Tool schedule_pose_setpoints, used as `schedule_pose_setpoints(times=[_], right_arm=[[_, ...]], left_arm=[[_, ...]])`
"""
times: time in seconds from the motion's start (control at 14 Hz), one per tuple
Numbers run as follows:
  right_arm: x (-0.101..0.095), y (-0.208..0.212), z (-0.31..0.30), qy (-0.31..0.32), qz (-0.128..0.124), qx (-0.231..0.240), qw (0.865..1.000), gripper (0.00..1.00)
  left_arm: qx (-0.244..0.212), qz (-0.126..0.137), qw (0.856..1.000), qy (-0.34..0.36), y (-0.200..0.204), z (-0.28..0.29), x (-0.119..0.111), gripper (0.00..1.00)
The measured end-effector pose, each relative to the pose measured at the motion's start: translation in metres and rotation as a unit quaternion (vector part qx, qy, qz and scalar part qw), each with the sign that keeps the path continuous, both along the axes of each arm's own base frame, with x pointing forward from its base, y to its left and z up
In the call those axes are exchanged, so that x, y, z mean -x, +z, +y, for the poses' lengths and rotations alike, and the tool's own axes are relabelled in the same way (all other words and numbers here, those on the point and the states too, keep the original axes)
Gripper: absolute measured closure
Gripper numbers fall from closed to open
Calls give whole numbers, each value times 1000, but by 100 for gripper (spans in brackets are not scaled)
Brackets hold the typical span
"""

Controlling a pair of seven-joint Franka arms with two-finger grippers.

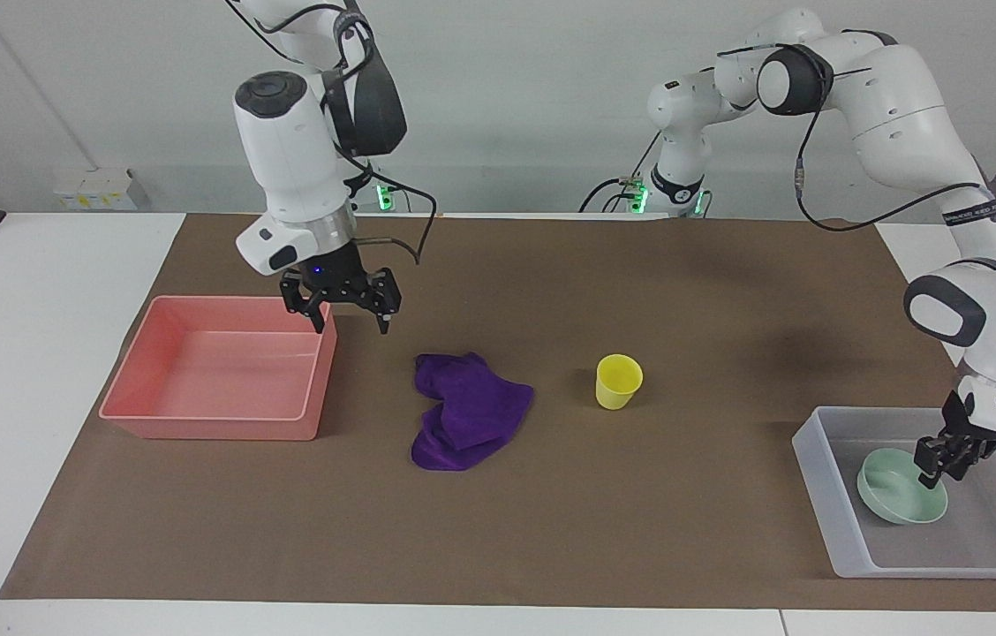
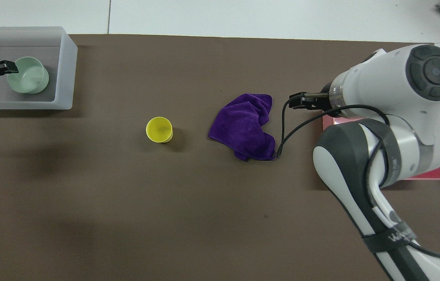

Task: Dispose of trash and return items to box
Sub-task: 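Release the bowl with the left gripper while the right gripper reaches the cloth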

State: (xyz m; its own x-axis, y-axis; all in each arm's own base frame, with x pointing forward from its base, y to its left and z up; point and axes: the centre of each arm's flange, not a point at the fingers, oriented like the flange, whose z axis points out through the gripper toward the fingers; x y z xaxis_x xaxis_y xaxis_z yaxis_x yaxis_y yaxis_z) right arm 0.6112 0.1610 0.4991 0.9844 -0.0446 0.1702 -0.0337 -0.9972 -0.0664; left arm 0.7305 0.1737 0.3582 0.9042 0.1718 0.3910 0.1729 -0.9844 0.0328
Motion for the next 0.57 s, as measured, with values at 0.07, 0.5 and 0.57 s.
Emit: schedule_pose_setpoints(times=[0.07, 0.5, 0.57], right_arm=[[-5, -16, 14, 8, -3, -1, 1000, 0], [-12, -123, 79, 48, -14, -4, 999, 0], [-9, -139, 87, 54, -14, -4, 998, 0]], left_arm=[[-3, -5, 1000, -6, 7, -2, -2, 19], [5, 13, 999, -51, 95, -57, 7, 4], [8, 24, 998, -61, 115, -70, 14, 0]])
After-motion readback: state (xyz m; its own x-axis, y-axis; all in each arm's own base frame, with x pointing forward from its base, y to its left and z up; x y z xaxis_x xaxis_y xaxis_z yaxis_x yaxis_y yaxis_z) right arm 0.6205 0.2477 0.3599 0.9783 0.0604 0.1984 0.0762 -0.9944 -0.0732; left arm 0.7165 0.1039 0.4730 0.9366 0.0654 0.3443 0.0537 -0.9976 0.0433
